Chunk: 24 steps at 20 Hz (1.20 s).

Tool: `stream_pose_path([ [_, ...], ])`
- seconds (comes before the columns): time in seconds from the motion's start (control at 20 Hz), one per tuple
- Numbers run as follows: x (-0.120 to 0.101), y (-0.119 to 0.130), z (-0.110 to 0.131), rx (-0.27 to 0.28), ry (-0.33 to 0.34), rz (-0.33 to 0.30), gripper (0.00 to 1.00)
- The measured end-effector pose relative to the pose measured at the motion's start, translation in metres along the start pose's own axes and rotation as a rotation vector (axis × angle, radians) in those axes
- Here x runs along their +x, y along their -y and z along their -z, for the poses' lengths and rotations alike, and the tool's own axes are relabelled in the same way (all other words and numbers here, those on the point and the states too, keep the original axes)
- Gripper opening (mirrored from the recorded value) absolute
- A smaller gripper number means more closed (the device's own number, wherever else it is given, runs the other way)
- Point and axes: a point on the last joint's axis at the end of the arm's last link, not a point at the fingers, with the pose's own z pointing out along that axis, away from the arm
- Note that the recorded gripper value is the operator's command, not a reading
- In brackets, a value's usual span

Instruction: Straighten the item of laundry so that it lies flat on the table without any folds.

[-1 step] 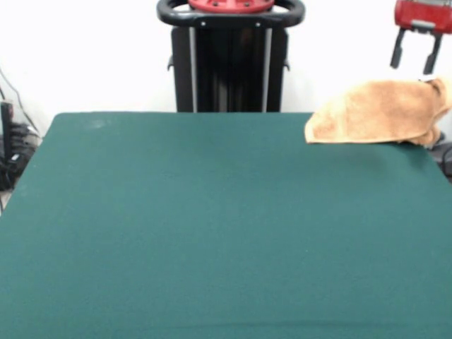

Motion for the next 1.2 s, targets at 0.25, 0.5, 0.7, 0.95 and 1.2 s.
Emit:
stream_pose_path([
  [0.25, 0.009, -0.002, -0.008, -0.020, 0.002, 0.033, 1.00],
  [0.5, 0.027, -0.010, -0.009, -0.049, -0.015, 0.062, 1.00],
  [0.7, 0.043, -0.018, -0.001, -0.072, -0.029, 0.091, 1.00],
  [0.95, 0.051, -0.026, 0.007, -0.096, -0.033, 0.107, 1.00],
  [1.2, 0.053, -0.026, 0.006, -0.097, -0.032, 0.109, 1.00],
])
